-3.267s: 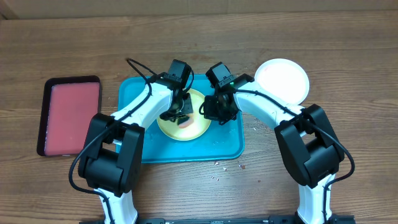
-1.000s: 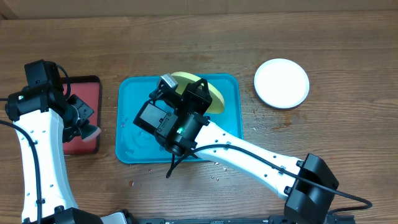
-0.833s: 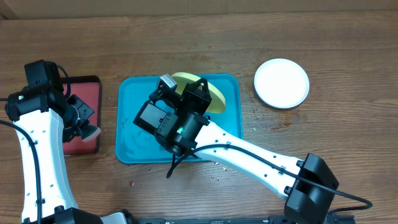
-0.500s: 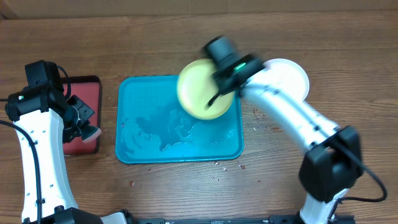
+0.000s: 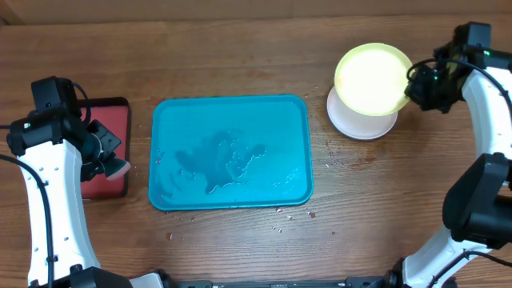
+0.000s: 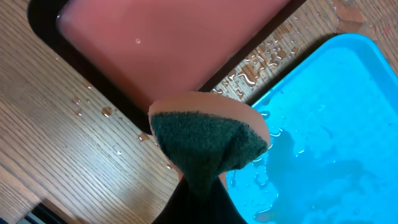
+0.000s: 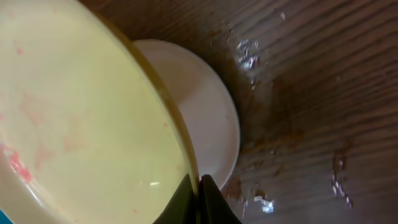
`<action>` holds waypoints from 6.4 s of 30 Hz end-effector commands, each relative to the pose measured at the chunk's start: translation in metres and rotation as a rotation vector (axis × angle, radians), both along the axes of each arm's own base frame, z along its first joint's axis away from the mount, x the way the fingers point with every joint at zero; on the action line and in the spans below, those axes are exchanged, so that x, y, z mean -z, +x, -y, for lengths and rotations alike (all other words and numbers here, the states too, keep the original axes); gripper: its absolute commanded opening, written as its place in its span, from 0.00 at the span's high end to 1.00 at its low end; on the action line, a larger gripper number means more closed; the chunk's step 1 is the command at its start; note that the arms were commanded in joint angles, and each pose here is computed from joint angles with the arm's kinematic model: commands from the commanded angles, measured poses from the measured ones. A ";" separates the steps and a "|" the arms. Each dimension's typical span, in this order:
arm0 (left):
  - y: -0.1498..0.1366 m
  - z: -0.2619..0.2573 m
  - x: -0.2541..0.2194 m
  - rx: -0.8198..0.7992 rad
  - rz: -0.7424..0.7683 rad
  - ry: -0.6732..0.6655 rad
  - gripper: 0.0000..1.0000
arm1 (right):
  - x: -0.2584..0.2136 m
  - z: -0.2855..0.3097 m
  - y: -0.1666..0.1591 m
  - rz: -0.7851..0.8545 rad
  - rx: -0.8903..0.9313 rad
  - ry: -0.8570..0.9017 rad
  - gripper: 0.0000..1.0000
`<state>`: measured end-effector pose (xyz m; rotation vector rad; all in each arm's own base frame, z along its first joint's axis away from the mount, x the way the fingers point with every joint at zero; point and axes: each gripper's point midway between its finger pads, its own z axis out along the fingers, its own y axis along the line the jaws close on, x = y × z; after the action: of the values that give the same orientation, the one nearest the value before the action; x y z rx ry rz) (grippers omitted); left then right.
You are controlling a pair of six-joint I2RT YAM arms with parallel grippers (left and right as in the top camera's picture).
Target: Clean dirty plates on tray and stack at the side
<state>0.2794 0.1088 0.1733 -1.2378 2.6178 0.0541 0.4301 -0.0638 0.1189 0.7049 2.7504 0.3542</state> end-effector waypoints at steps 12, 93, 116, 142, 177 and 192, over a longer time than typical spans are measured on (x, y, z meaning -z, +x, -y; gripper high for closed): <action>0.002 -0.005 0.001 0.014 0.000 0.026 0.96 | 0.037 -0.032 -0.019 -0.032 -0.045 0.075 0.35; -0.111 0.076 -0.101 0.319 0.593 0.090 0.00 | -0.174 -0.155 -0.262 0.568 -0.470 -0.068 0.00; -0.111 0.076 -0.101 0.319 0.592 0.090 0.00 | -0.101 -0.118 -0.230 0.694 -0.265 -0.107 0.00; -0.111 0.076 -0.101 0.319 0.593 0.090 0.00 | -0.082 -0.095 -0.188 1.368 -0.136 -0.171 0.00; -0.111 0.076 -0.101 0.319 0.592 0.090 0.00 | -0.054 -0.092 -0.186 1.267 -0.212 -0.297 0.00; -0.116 0.115 -0.087 0.543 0.603 0.043 0.00 | -0.054 -0.092 -0.186 1.267 -0.213 -0.296 0.00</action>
<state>0.1648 0.0098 0.2656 -0.5434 2.2811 -0.2779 0.2436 0.0311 0.1742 0.0105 1.5947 0.2949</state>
